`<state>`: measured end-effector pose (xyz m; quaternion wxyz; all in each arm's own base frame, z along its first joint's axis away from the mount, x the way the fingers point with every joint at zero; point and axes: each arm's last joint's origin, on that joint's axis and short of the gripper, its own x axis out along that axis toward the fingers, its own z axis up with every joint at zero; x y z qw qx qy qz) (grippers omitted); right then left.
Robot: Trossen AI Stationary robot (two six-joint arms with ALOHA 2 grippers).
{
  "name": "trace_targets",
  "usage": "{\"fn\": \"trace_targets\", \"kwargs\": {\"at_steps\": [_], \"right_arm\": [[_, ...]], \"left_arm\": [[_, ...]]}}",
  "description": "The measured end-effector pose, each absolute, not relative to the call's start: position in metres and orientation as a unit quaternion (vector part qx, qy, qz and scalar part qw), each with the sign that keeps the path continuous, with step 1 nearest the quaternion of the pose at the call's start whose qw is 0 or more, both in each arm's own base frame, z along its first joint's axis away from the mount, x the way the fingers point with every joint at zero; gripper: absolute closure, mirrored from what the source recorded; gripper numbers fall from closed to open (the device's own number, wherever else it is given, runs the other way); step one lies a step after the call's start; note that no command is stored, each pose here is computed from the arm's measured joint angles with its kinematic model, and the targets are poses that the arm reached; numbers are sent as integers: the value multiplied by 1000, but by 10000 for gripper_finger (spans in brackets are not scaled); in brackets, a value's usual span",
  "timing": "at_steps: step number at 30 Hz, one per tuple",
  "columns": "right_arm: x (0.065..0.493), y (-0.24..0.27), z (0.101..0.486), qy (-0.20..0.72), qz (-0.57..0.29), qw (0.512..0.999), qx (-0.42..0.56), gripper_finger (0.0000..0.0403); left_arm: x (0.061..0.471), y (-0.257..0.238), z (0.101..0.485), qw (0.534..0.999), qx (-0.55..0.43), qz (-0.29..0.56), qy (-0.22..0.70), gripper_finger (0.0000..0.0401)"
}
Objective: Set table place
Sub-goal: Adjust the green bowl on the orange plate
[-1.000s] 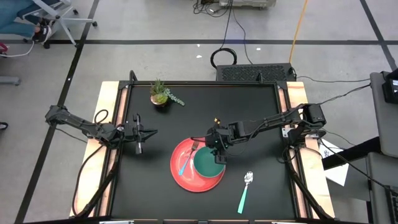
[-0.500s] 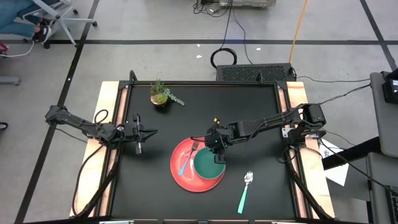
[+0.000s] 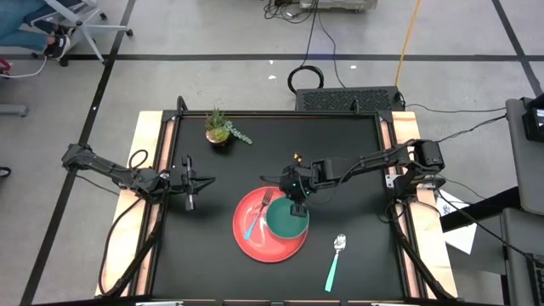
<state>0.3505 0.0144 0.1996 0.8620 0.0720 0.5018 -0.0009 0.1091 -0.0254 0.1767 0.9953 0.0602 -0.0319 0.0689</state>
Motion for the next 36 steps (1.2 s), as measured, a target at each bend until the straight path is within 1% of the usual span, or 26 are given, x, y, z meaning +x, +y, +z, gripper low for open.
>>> {"fn": "trace_targets", "kwargs": {"at_steps": [8, 19, 31, 34, 36], "right_arm": [[351, 14, 200, 497, 0, 864, 74, 401], [359, 24, 215, 473, 17, 878, 71, 402], [363, 24, 218, 454, 28, 887, 76, 402], [371, 24, 216, 448, 29, 891, 74, 402], [376, 24, 212, 461, 31, 885, 68, 402]], "left_arm": [[109, -25, 176, 995, 65, 69, -30, 373], [109, -25, 176, 995, 70, 69, -29, 373], [109, -25, 177, 995, 69, 69, -32, 373], [109, -25, 177, 995, 71, 70, -32, 373], [109, -25, 177, 995, 70, 69, -32, 373]]}}
